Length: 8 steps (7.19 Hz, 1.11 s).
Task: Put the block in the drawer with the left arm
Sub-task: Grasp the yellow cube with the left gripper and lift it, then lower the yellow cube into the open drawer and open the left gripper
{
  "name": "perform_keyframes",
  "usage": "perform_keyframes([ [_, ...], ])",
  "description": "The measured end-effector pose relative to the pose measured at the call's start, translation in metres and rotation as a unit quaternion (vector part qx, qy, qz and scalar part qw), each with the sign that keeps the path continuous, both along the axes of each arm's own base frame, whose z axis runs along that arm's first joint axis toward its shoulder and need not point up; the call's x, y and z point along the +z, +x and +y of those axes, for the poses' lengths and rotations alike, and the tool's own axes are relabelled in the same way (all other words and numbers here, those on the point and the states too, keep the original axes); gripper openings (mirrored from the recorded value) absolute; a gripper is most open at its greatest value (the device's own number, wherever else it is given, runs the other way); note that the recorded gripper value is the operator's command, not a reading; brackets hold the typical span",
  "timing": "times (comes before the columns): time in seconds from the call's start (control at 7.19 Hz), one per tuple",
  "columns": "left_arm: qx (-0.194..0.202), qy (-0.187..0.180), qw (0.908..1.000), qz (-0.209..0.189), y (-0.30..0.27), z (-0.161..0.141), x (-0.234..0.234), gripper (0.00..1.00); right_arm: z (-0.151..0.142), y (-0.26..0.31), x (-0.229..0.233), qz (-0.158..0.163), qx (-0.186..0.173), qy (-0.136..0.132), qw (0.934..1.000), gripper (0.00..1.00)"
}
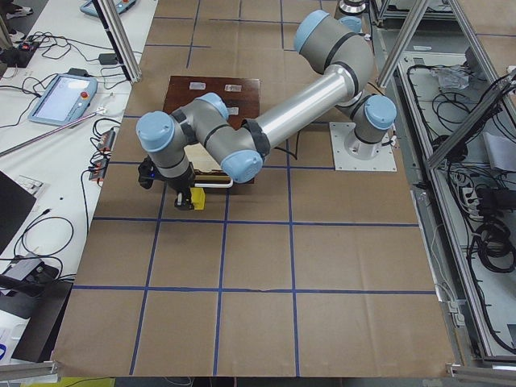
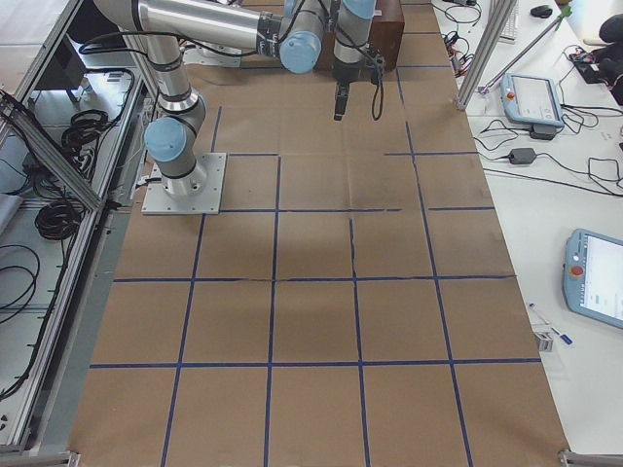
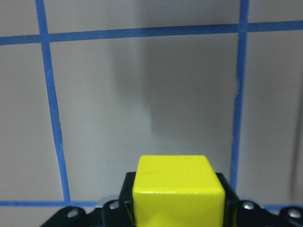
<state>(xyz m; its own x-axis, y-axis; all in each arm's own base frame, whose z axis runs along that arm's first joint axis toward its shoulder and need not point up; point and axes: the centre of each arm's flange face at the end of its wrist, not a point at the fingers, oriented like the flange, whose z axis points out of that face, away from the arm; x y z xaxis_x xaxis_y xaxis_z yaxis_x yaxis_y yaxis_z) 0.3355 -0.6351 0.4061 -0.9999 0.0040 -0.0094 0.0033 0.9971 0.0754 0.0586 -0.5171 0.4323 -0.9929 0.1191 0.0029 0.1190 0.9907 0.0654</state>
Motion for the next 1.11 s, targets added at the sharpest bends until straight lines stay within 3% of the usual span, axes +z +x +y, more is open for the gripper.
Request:
perform_keyframes([
  [0.28, -0.005, 0.005, 1.0, 0.006, -0.075, 0.025, 0.021, 0.0, 0.0, 0.0, 0.0, 0.0, 0.0, 0.0, 1.0, 1.0],
  [0.56, -0.008, 0.015, 0.9998, 0.01, -0.123, 0.035, 0.005, 0.0, 0.0, 0.0, 0.0, 0.0, 0.0, 0.0, 1.0, 1.0],
  [1.11, -0.018, 0.023, 0.9987, 0.041, -0.148, 0.017, -0.054, 0.02, 0.0, 0.0, 0.0, 0.0, 0.0, -0.001, 1.0, 1.0],
])
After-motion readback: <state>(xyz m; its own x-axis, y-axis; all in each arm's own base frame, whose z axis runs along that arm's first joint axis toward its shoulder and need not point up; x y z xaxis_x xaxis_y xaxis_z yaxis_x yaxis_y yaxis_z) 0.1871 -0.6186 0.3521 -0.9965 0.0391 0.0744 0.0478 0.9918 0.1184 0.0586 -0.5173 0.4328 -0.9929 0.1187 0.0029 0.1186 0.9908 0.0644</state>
